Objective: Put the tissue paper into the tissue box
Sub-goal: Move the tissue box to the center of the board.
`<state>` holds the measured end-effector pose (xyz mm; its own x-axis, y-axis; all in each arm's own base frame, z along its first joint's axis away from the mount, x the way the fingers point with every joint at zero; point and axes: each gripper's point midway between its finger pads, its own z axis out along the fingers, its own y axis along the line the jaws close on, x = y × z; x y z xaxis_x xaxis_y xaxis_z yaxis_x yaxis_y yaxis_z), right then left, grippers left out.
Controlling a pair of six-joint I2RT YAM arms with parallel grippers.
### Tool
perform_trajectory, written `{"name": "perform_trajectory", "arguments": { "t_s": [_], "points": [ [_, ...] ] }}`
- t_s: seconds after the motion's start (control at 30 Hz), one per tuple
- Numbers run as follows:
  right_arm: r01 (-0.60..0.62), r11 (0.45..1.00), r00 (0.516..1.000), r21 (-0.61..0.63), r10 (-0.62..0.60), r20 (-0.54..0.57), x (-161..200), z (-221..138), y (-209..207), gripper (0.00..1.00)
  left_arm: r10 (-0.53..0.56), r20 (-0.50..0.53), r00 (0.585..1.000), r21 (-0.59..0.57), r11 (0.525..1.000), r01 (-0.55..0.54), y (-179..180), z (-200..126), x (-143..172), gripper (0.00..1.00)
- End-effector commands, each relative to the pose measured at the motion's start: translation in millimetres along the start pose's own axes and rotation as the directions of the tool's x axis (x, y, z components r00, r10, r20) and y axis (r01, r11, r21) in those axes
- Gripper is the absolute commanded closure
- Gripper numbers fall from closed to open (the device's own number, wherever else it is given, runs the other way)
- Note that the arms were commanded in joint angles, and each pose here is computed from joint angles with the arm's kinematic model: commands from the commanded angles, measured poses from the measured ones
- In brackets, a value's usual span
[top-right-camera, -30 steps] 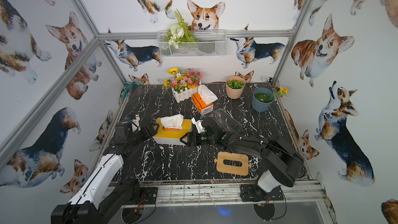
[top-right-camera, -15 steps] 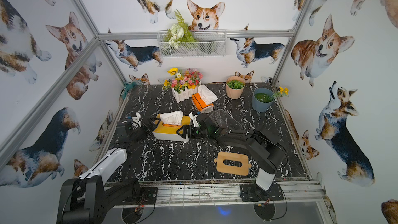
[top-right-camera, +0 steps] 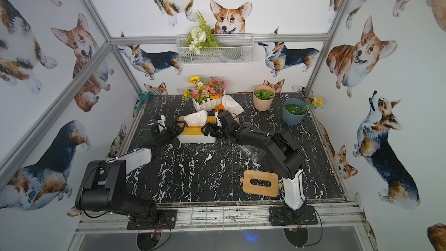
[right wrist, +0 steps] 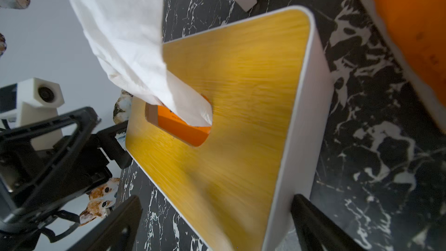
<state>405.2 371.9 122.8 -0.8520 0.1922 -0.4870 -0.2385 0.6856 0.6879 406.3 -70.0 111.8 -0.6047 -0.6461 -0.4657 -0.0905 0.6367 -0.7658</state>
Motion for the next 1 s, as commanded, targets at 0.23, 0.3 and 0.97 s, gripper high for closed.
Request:
{"name": "perform_trajectory", "arguments": {
  "t_s": [0.23,0.3,0.97],
  "points": [
    [0.184,0.978,0.983,-0.102,-0.181,0.032,-28.1,-34.8,48.8,0.0,0.042,-0.044,0.998,0.032,0.999,-0.04,-17.1,-12.8,10.3,0.0],
    [0.225,0.971,0.974,-0.074,-0.222,0.05,-31.7,-50.1,49.9,0.0,0.07,-0.032,0.997,0.007,0.998,-0.07,-18.4,-19.4,6.9,0.0],
    [0.658,0.715,0.752,0.238,-0.642,-0.15,-9.6,-194.2,-2.1,0.05,0.263,0.016,0.965,-0.037,0.964,-0.262,-65.6,-100.5,-4.1,0.0]
  ]
}}
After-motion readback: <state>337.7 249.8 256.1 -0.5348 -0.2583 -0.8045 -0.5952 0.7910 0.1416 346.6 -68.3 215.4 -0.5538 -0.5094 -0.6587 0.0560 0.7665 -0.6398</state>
